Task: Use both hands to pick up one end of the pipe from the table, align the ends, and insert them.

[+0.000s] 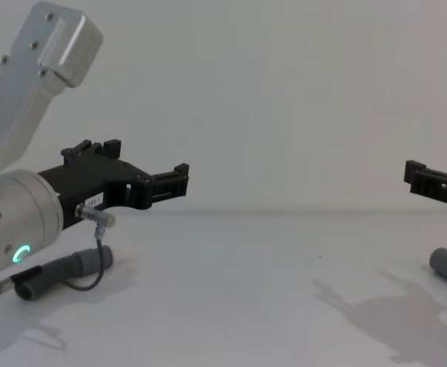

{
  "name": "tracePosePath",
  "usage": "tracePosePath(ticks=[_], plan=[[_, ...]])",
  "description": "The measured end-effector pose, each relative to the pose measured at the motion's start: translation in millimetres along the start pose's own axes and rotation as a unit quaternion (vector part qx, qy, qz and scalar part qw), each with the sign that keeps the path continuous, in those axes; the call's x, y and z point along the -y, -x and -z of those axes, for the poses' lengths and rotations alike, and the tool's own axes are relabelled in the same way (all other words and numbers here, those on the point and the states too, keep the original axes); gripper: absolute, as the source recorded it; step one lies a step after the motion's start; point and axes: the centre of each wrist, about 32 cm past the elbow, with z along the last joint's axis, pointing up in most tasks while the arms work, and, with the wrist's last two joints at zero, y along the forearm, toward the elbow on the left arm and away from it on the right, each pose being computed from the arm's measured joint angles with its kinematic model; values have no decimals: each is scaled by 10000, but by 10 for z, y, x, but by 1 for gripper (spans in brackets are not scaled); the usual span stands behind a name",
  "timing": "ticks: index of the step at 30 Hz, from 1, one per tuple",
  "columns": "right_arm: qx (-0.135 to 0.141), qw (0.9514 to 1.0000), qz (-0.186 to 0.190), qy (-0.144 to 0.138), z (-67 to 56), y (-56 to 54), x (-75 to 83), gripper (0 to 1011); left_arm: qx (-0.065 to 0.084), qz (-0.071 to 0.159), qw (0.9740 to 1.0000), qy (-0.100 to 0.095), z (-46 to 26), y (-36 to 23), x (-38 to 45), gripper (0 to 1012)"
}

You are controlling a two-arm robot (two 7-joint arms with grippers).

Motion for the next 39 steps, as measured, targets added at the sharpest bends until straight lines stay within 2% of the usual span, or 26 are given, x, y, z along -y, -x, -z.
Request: tracePosePath(ticks=[39], plan=[[0,10000,0,0,0,0,0,1002,0,0,10000,0,0,0,0,1001]])
